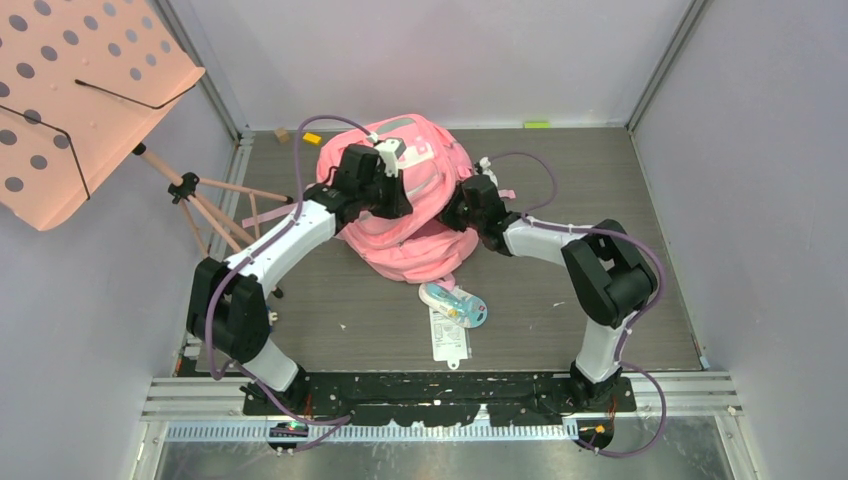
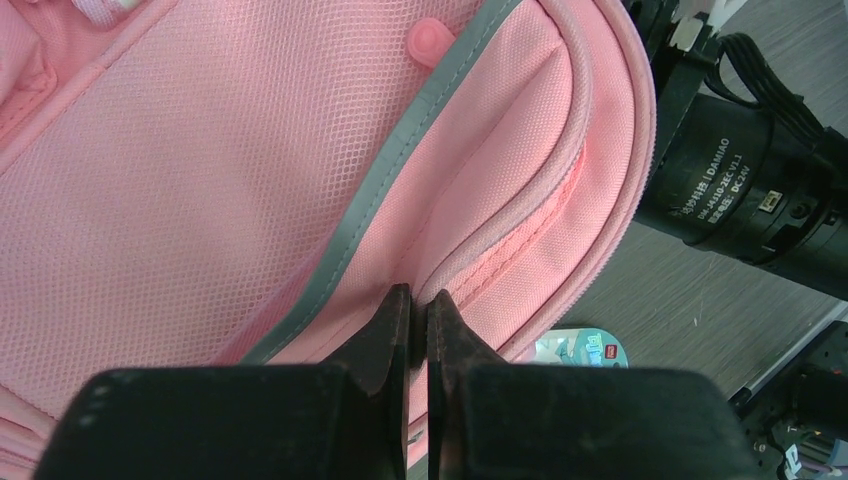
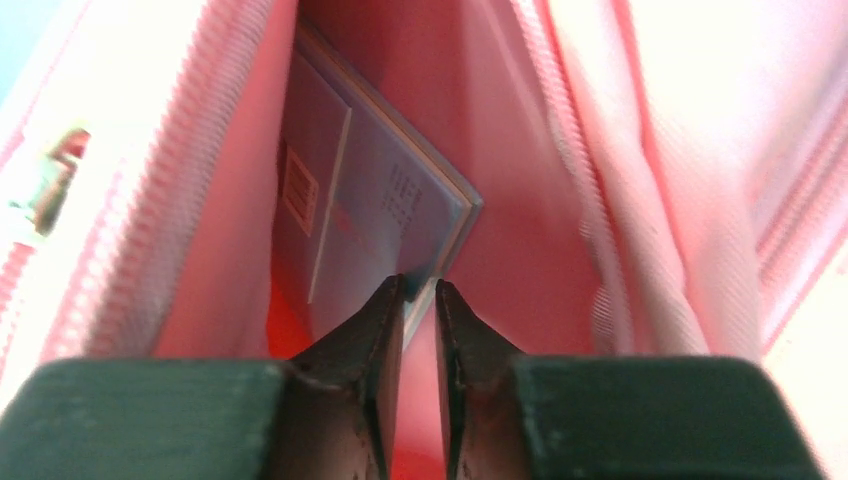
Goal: Pack the student bag
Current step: Place the stationery in the student bag.
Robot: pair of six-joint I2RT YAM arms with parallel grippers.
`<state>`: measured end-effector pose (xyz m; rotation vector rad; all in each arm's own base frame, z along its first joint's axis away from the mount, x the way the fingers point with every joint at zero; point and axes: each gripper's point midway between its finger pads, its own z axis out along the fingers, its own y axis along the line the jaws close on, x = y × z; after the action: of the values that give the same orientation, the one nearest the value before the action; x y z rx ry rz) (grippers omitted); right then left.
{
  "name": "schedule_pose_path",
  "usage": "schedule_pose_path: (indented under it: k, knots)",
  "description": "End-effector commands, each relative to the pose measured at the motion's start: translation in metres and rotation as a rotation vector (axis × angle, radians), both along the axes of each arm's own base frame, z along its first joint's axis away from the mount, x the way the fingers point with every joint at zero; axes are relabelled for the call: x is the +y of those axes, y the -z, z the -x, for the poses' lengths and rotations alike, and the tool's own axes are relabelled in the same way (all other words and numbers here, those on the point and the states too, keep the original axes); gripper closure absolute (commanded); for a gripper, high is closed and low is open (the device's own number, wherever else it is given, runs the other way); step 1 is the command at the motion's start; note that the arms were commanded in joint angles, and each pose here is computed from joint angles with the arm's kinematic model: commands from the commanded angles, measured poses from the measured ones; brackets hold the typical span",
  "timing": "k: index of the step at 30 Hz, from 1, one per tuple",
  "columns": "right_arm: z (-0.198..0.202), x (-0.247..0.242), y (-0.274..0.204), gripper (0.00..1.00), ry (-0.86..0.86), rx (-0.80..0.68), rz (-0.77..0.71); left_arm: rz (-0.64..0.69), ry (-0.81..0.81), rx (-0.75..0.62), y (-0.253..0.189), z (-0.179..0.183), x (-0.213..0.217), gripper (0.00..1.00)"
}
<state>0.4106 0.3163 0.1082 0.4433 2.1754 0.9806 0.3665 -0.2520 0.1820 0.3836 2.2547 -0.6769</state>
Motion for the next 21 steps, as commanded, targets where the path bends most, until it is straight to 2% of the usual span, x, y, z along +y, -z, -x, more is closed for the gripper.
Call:
schedule_pose_path:
  k: [1,4,7,10,12,17,21]
  knots:
    - [0.009,-0.007,-0.034,0.71,0.022,-0.131,0.005,0.067,0.005,-0.021,-0.036,0.011,-0.009,1.00]
    - [0.028,-0.029,-0.029,0.48,0.042,-0.131,0.053,0.073,-0.005,-0.010,-0.034,0.010,-0.010,1.00]
    - [0.057,-0.052,-0.019,0.35,0.055,-0.116,0.078,0.097,0.004,0.012,-0.033,0.012,-0.014,1.00]
    - [0.080,-0.068,-0.017,0.32,0.050,-0.132,0.103,0.106,-0.001,0.031,-0.031,0.013,-0.016,1.00]
    - [0.098,-0.074,-0.032,0.30,0.028,-0.200,0.125,0.106,-0.002,0.034,-0.031,0.014,-0.015,1.00]
    - [0.122,-0.079,-0.047,0.27,-0.029,-0.264,0.339,0.108,-0.005,0.050,-0.031,0.015,-0.016,1.00]
    - [0.127,-0.062,-0.068,0.29,-0.025,-0.357,0.426,0.125,0.011,0.066,-0.034,0.018,-0.019,1.00]
